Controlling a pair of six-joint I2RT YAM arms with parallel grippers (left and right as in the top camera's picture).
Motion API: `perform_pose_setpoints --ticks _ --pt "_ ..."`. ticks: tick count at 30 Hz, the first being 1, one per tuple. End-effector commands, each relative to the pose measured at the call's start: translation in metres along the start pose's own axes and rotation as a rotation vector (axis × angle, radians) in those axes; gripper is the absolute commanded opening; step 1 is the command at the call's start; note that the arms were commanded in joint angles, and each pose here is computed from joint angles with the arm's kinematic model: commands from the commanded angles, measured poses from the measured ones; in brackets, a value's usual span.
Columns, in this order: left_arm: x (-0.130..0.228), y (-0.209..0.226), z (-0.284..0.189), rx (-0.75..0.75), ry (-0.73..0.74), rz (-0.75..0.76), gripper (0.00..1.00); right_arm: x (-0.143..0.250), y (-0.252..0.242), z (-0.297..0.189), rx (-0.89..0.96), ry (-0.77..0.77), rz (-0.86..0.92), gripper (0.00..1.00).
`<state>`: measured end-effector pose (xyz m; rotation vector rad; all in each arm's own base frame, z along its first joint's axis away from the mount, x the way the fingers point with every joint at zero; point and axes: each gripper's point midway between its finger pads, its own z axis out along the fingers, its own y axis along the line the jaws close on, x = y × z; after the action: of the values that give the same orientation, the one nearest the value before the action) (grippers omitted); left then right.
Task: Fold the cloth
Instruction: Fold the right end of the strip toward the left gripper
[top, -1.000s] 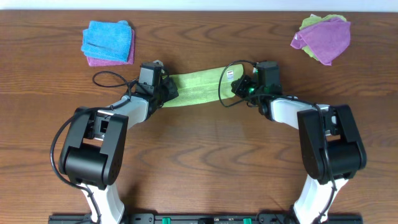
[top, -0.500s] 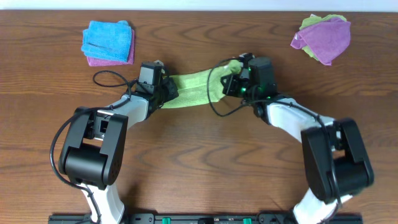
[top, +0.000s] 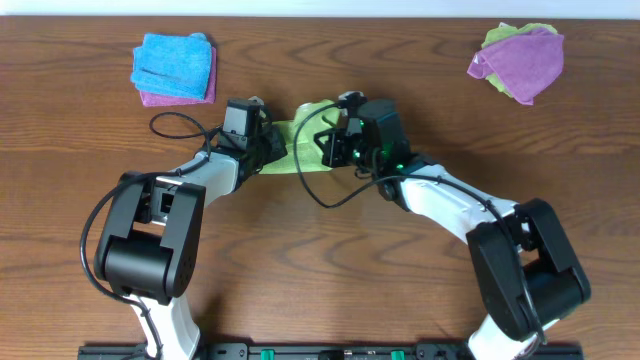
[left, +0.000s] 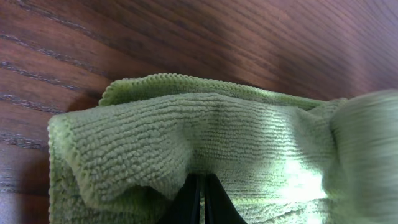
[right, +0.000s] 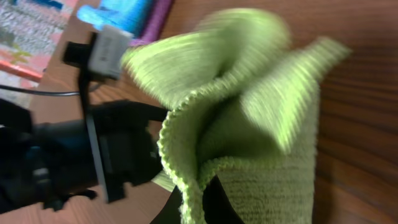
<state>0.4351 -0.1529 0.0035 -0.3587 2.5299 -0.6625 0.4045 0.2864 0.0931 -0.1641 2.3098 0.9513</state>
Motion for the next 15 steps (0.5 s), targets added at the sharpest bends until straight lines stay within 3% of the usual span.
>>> perform_pose_setpoints --ticks 1,15 --pt "0.009 0.009 0.008 -0.016 0.040 0.011 0.06 -0.006 0.023 0.001 -0.037 -0.013 -0.051 0.01" --pt "-0.019 0.006 -0.030 -0.012 -0.005 0.058 0.06 0.005 0.032 0.006 -0.016 -0.001 -0.070 0.01"
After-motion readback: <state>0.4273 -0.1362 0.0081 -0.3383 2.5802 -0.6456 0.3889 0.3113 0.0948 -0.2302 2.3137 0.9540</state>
